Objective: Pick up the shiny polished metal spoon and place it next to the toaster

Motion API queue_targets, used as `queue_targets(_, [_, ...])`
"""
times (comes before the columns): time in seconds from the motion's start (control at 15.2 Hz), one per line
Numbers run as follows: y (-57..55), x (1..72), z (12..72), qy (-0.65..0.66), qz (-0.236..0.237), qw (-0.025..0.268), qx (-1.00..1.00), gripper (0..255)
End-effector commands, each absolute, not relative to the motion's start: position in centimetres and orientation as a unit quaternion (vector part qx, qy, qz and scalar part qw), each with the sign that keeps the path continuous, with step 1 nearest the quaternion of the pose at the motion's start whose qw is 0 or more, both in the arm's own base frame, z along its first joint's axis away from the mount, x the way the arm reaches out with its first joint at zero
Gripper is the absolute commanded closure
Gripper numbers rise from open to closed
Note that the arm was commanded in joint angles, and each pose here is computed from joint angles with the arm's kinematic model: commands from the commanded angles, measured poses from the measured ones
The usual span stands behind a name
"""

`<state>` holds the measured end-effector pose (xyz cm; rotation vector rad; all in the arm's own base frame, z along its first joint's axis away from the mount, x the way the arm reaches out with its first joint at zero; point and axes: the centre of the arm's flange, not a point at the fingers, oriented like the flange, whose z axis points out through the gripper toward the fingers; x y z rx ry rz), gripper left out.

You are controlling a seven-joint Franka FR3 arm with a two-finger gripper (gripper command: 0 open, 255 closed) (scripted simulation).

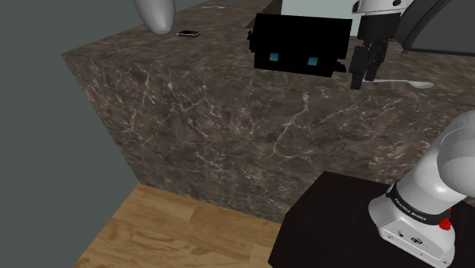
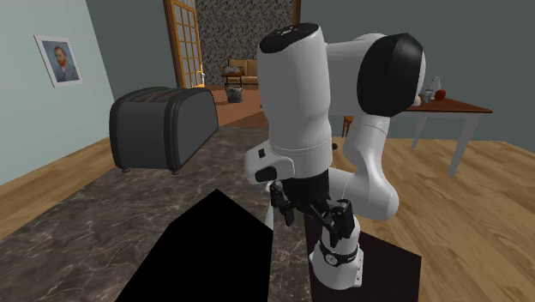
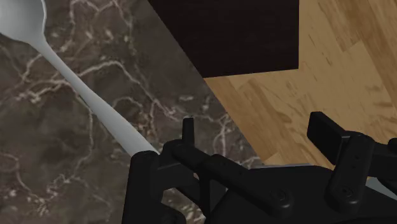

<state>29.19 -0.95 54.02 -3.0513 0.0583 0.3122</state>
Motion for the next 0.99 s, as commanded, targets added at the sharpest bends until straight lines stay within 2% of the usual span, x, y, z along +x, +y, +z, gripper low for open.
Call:
queue_targets(0.0, [-0.9,29.2,54.0,0.019,0.102,0.037,-0.994,0])
queue_targets(0.59, [-11.7,26.6,56.8,-0.252,0.09,0.052,-0.962,0])
queue_targets(0.92, [-12.5,26.2,54.9,-0.272,0.089,0.053,-0.957,0])
